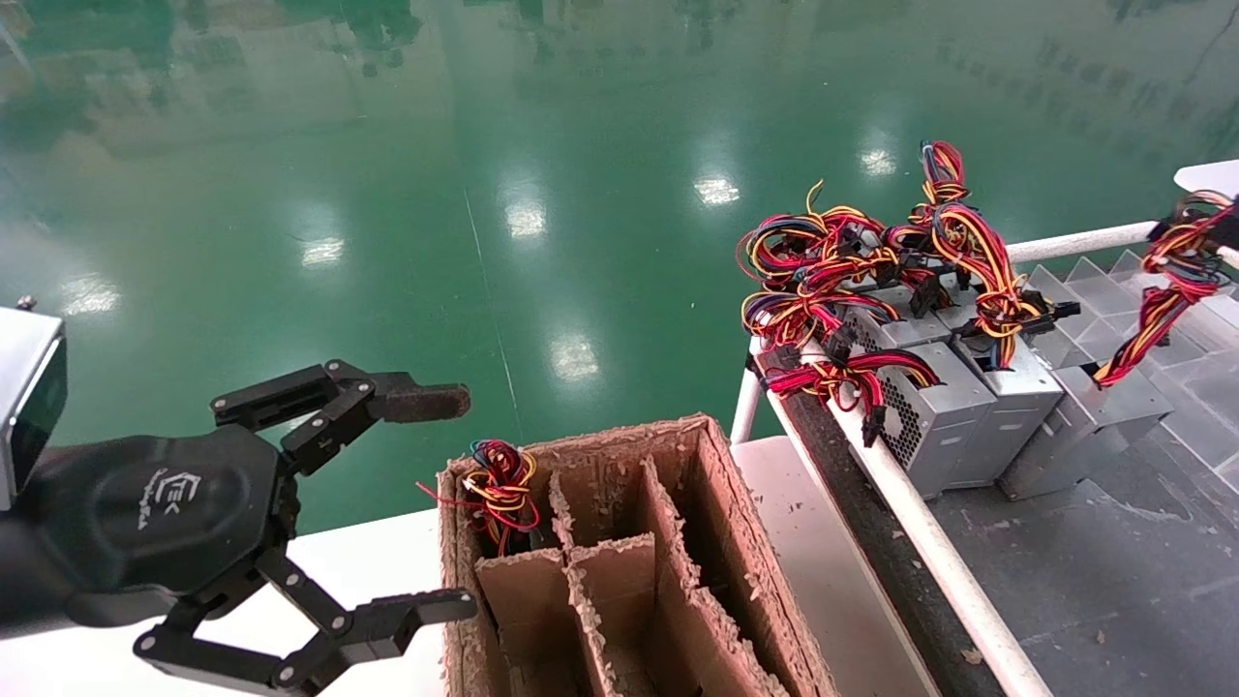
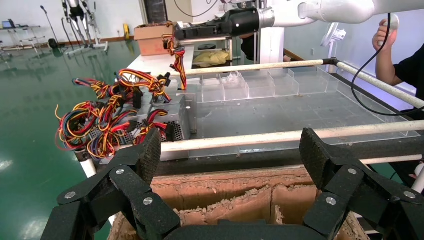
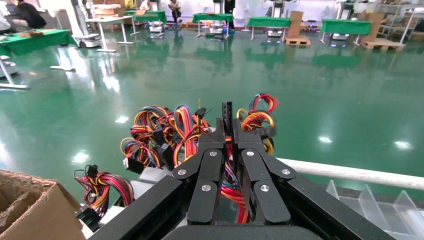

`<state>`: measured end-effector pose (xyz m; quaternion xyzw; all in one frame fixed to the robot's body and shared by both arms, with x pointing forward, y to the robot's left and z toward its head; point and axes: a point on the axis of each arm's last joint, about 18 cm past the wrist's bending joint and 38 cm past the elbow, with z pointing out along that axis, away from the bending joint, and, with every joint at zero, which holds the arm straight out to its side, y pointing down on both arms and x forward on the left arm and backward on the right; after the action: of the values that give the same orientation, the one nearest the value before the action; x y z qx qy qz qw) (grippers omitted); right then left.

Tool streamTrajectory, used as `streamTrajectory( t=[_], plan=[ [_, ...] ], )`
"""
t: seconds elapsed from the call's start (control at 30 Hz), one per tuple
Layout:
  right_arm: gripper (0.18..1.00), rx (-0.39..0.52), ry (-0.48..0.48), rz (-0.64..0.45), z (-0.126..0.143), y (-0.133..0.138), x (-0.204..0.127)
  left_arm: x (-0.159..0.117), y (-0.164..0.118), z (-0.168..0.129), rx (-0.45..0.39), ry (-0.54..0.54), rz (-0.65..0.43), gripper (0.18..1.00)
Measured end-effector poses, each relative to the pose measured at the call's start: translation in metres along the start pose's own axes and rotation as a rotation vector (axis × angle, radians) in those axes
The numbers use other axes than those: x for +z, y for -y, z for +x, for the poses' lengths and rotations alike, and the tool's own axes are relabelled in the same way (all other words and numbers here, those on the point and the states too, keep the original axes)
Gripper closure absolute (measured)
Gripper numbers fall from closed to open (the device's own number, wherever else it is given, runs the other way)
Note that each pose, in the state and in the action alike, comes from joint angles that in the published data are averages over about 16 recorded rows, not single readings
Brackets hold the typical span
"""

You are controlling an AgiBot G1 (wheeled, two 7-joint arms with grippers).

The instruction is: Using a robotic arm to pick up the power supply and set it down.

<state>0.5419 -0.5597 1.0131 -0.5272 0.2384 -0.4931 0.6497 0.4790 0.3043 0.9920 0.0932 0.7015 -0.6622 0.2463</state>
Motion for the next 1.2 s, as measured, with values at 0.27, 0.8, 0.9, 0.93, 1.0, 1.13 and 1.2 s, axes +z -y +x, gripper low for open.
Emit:
streamTrajectory(
  t=[0.27, 0.8, 0.9, 0.93, 1.0, 1.13, 1.2],
  plan=[
    [0.966, -0.004, 0.020, 0.018, -0.004, 0.003, 0.013, 0.000, 0.000, 0.000, 0.000, 0.000, 0.000, 0.184],
    [0.966, -0.006, 0.031, 0.025, -0.006, 0.004, 0.017, 0.000, 0.000, 0.000, 0.000, 0.000, 0.000, 0.184],
    [0.962, -0.003, 0.029, 0.019, -0.006, 0.003, 0.018, 0.000, 0.000, 0.000, 0.000, 0.000, 0.000, 0.184],
    [0.961, -0.002, 0.029, 0.017, -0.006, 0.003, 0.018, 0.000, 0.000, 0.000, 0.000, 0.000, 0.000, 0.184],
    [0.959, 0.001, 0.027, 0.014, -0.005, 0.002, 0.019, 0.000, 0.000, 0.000, 0.000, 0.000, 0.000, 0.184],
    [0.942, 0.005, 0.022, 0.009, -0.005, 0.001, 0.021, 0.000, 0.000, 0.000, 0.000, 0.000, 0.000, 0.184],
    [0.934, 0.008, 0.020, 0.008, -0.004, 0.000, 0.022, 0.000, 0.000, 0.000, 0.000, 0.000, 0.000, 0.184]
  ],
)
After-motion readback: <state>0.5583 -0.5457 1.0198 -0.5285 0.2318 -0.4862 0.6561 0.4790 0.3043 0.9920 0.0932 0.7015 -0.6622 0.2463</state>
